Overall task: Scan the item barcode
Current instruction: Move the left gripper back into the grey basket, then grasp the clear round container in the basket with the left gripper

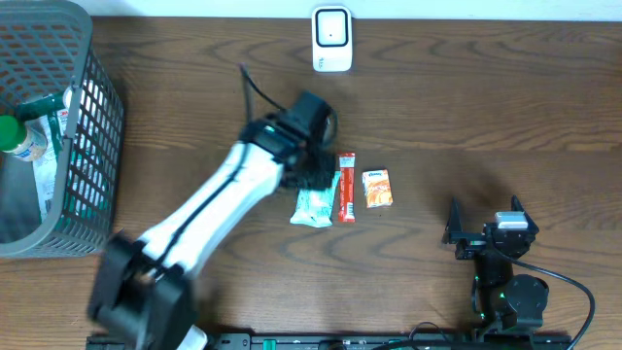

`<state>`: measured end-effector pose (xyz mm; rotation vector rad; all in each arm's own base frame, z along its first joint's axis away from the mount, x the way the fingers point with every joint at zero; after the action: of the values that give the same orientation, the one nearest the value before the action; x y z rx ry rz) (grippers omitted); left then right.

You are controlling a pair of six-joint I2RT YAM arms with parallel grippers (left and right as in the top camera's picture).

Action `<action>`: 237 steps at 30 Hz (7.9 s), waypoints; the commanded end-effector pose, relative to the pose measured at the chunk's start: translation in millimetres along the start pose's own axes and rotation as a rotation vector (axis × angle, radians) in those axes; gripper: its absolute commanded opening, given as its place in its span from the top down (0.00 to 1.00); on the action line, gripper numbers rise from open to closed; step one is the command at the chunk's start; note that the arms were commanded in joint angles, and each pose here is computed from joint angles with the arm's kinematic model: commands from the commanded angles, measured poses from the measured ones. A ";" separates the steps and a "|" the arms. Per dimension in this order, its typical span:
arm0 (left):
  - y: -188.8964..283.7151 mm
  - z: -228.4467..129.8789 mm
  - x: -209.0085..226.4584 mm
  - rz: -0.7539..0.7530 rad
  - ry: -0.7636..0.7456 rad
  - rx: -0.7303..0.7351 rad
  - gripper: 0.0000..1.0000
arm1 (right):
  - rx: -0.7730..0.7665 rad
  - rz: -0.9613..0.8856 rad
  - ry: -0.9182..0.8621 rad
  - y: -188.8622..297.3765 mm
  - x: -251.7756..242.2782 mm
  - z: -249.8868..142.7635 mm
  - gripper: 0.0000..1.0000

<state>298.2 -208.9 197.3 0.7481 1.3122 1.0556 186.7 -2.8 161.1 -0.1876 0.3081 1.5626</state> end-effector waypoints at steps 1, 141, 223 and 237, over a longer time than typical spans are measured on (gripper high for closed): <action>72.9 31.0 1.6 0.013 -0.019 -0.229 0.64 | 0.004 -0.004 0.004 0.1 -0.9 -1.1 0.01; 141.3 207.6 386.3 0.234 0.627 -0.410 0.07 | 0.004 -0.004 0.004 0.1 -0.9 -1.1 0.01; 69.5 199.5 427.6 0.273 0.754 -0.255 0.33 | 0.004 -0.004 0.004 0.1 -0.9 -1.1 0.01; 108.3 206.0 413.8 0.274 0.728 -0.344 0.36 | 0.004 -0.004 0.004 0.1 -0.9 -1.1 0.01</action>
<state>458.2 236.6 146.7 0.2844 1.6244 1.8093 186.7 -2.8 161.1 -0.1876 0.3081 1.5626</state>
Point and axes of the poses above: each gripper's point midway between its finger pads, its own y axis back along the fingers, its own x axis along the line the jaws close on, z = x × y, the point moved 6 cm from there along y, back along the fingers, and after that the axes turned 15 degrees about y, right-handed, at the moved point
